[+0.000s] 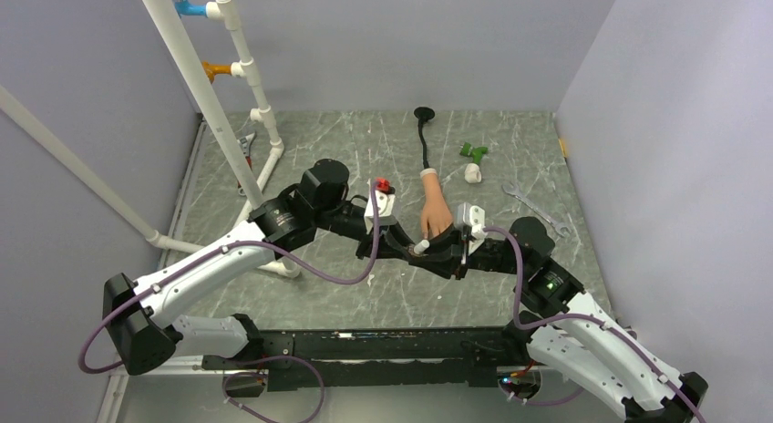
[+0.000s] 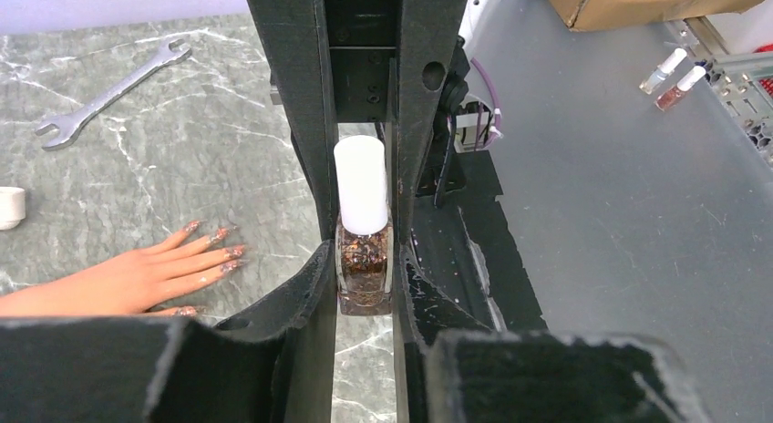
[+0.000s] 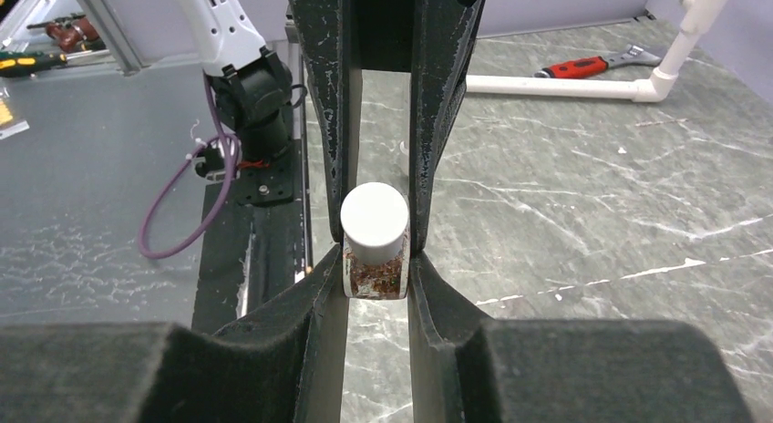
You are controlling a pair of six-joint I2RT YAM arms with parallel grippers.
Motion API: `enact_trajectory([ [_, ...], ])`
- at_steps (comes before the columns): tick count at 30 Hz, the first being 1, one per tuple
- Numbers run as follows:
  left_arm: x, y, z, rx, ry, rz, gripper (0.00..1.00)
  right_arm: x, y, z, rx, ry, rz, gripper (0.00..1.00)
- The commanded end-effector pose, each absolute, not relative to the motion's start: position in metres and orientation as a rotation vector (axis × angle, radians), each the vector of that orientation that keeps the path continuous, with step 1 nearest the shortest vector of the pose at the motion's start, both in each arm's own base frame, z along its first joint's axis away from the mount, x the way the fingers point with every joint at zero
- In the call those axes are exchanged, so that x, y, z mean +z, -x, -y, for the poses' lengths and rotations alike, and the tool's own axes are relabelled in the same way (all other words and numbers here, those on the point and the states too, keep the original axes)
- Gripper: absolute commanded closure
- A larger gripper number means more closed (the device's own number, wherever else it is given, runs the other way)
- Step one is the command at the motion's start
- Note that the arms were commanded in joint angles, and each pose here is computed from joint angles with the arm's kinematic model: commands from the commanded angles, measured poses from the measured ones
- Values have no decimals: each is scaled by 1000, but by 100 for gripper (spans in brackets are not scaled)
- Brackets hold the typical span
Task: Paint the nails
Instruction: Pick up the nail polish bottle from the center of the board.
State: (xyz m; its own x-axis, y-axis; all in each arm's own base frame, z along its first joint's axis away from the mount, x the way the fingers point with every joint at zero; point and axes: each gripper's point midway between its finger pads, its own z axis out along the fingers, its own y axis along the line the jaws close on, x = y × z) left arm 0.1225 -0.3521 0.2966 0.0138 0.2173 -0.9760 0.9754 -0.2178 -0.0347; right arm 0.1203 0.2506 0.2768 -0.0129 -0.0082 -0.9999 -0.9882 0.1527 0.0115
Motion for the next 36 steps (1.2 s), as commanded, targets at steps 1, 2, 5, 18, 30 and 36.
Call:
enact_trajectory([
  [1, 301, -122, 354, -1260, -1540, -1254, 100, 328, -112, -252, 1121, 1055, -1076, 100],
  [2, 301, -121, 354, -1266, -1544, -1252, 100, 328, -114, -252, 1118, 1039, -1086, 100],
  [5, 301, -122, 353, -1262, -1540, -1259, 100, 323, -123, -250, 1095, 991, -1151, 60],
  [18, 307, -137, 344, -1112, -1448, -1247, 100, 300, -147, -238, 1028, 826, -1363, 0],
  [30, 321, -158, 340, -1061, -1235, -1305, 100, 331, -161, -222, 1076, 519, -1282, 0],
  [36, 327, -160, 338, -1091, -1191, -1304, 100, 359, -165, -222, 1031, 546, -1207, 0],
])
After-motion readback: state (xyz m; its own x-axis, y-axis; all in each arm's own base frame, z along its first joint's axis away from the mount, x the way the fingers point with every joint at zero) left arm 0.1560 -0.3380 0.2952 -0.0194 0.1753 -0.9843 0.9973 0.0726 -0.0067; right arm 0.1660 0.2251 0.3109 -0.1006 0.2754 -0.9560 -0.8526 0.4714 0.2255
